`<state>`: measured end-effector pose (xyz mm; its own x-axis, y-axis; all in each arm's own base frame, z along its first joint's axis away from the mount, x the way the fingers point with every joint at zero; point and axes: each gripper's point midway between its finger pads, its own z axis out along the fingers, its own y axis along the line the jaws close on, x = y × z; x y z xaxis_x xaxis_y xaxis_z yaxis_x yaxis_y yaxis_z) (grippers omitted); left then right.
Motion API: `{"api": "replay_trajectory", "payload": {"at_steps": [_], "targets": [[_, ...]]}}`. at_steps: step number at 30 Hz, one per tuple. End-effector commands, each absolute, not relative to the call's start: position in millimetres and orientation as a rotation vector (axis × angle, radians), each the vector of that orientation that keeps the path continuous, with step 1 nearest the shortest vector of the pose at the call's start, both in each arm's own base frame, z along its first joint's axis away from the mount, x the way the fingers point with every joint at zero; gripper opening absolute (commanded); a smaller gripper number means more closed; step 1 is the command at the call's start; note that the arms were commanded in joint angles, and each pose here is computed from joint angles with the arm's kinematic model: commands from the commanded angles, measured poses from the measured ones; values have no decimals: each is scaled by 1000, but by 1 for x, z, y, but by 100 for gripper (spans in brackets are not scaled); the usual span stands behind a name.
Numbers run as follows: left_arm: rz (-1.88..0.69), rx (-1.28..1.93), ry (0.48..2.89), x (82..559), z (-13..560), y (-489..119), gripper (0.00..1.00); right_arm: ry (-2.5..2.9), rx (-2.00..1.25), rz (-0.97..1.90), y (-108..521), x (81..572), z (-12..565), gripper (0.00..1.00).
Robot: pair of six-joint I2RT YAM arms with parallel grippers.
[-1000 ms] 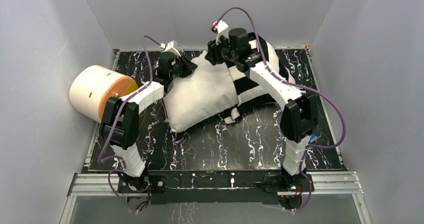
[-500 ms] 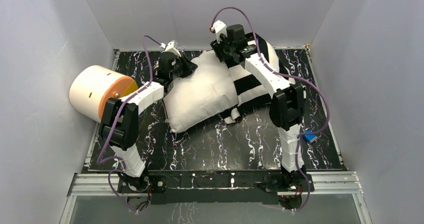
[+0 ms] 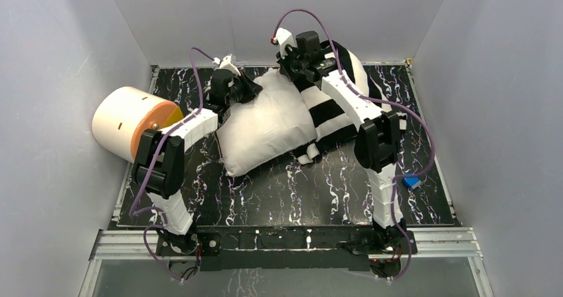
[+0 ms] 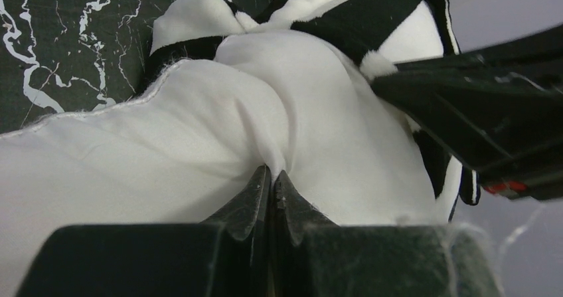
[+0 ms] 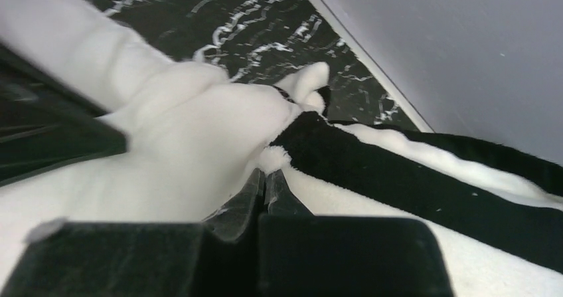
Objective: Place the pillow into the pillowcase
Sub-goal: Stuff the pillow into the pillowcase.
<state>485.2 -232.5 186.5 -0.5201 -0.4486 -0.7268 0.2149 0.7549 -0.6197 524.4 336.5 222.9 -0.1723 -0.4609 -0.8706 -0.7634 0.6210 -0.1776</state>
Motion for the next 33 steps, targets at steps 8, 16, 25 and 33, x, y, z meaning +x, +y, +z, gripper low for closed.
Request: {"api": "replay_trajectory", "payload": {"at_steps": [8,16,25,33], "targets": [[-917,-130,1940,485,204,-262,0,1551,-869,1232,426,379,306,0],[-884,-164,2002,455,179,-247,0,1548,-747,1404,428,354,284,0],[-890,-239,1946,386,213,-242,0,1509,-933,1528,451,334,311,0],[-1014,-334,1924,352,205,-269,2,1637,-933,1336,432,349,294,0]]}}
